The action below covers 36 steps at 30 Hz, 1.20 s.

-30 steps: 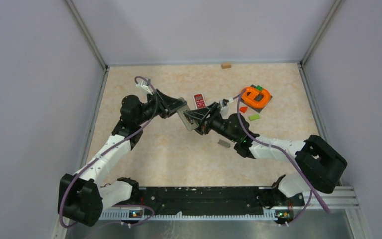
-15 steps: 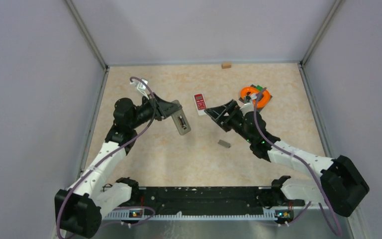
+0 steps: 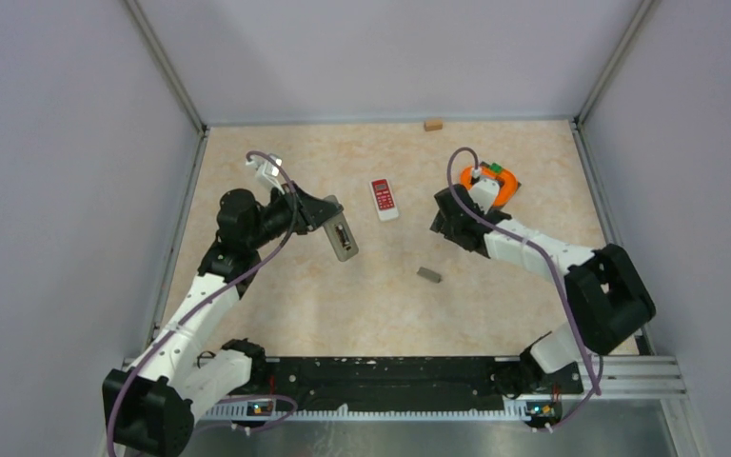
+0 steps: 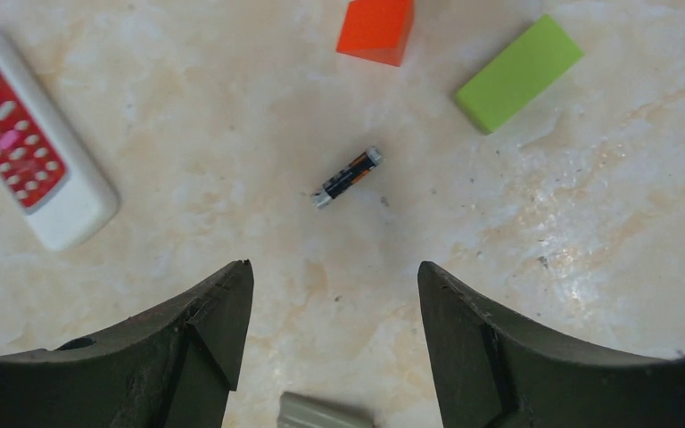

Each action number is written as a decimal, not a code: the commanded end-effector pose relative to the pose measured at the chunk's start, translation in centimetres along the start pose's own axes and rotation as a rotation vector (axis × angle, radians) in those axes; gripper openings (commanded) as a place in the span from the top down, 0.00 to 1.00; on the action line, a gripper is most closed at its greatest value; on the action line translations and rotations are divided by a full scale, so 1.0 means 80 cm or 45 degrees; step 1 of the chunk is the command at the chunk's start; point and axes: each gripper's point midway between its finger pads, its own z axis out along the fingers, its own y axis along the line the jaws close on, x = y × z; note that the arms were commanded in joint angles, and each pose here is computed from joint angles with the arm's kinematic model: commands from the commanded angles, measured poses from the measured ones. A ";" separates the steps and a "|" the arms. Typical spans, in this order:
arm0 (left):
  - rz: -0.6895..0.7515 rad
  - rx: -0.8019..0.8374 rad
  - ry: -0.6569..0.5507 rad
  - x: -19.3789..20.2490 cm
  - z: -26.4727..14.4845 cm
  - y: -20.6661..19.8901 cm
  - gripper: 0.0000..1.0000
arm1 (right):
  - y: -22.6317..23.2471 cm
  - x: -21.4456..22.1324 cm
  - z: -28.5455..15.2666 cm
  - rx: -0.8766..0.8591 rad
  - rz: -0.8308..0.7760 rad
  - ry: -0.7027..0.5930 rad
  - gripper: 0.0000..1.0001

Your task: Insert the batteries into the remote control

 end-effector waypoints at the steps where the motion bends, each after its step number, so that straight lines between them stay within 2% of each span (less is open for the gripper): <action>1: 0.045 0.106 -0.030 -0.012 -0.002 -0.024 1.00 | -0.008 -0.011 0.021 0.152 -0.013 -0.002 0.31; 9: 0.095 0.275 0.044 0.001 -0.010 -0.052 1.00 | -0.011 0.000 0.067 0.297 0.029 0.075 0.32; 14: 0.102 0.282 0.044 0.002 -0.010 -0.052 1.00 | -0.003 -0.002 0.078 0.288 0.043 0.060 0.34; 22: 0.086 0.258 0.043 0.002 -0.006 -0.045 1.00 | -0.022 0.003 0.089 0.421 0.074 0.042 0.38; 24: 0.087 0.256 0.045 0.003 -0.006 -0.045 1.00 | -0.026 0.006 0.093 0.442 0.067 0.050 0.46; 27: 0.087 0.250 0.045 0.003 -0.006 -0.044 1.00 | -0.028 0.008 0.092 0.454 0.048 0.067 0.65; 31: 0.081 0.243 0.044 0.004 -0.006 -0.042 1.00 | -0.032 0.008 0.084 0.443 0.018 0.079 0.82; 36: 0.054 0.242 0.060 0.006 -0.004 -0.040 1.00 | -0.037 0.006 0.073 0.406 -0.038 0.079 0.96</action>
